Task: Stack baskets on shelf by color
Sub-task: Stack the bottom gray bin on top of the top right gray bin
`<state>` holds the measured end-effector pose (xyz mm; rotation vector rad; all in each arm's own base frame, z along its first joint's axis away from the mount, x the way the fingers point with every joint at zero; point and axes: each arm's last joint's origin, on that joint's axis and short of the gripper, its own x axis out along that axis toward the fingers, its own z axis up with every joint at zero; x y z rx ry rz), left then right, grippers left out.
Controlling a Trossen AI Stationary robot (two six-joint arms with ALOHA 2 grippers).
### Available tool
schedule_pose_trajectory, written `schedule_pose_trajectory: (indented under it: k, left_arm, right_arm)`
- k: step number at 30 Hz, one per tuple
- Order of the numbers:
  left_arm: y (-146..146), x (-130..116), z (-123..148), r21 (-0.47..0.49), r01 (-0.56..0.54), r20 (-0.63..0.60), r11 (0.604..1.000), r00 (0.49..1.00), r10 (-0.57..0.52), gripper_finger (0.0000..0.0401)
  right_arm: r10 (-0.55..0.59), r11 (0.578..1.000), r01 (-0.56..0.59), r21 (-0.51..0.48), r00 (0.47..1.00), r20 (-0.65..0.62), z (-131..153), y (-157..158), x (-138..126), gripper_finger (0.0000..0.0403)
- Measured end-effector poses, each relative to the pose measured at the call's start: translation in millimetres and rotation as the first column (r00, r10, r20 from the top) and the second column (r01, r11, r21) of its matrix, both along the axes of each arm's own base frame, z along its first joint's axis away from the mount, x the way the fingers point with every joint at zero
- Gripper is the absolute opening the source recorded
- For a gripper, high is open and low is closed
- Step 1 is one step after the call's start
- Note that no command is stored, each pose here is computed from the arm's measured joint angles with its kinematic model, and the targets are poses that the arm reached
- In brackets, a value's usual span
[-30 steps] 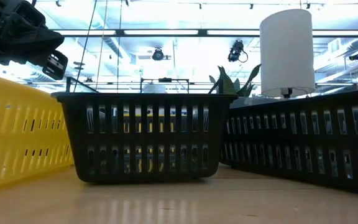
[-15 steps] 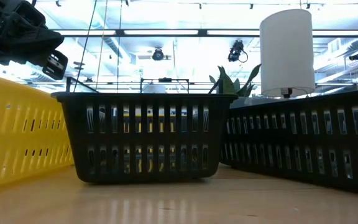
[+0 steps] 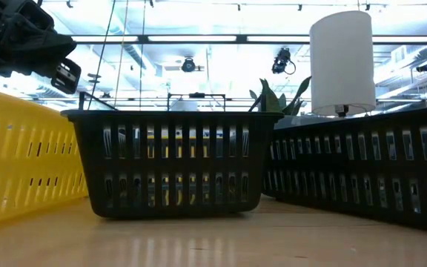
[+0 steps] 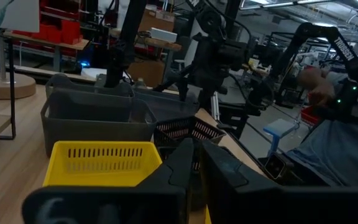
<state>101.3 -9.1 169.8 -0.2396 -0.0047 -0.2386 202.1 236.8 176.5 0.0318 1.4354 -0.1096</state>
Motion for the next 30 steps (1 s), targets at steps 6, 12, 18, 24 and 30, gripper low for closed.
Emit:
schedule_pose_trajectory:
  k: [6,12,18,24,30]
  left_arm:
    - [0,0,0,0.000,0.000,-0.001,1.000,1.000,0.000,0.0027]
    - [0,0,0,0.000,0.000,-0.001,1.000,1.000,0.000,0.0028]
    - [0,0,0,0.000,0.000,-0.001,1.000,1.000,0.000,0.0036]
    - [0,0,0,0.000,0.000,-0.001,1.000,1.000,0.000,0.0031]
    - [0,0,0,0.000,0.000,-0.001,1.000,1.000,0.000,0.0031]
  right_arm:
    - [-0.029,0.999,0.030,-0.015,0.999,0.020,-10,-3,-4,0.0224]
    - [-0.045,0.999,0.045,-0.005,0.999,0.023,-18,-4,-7,0.0224]
    - [-0.045,0.999,0.045,0.003,0.999,0.023,-23,-5,-8,0.0208]
    - [-0.044,0.999,0.043,0.030,0.999,0.011,-28,-6,-10,0.0179]
    - [-0.042,0.998,0.042,0.047,0.999,-0.005,-28,-5,-10,0.0145]
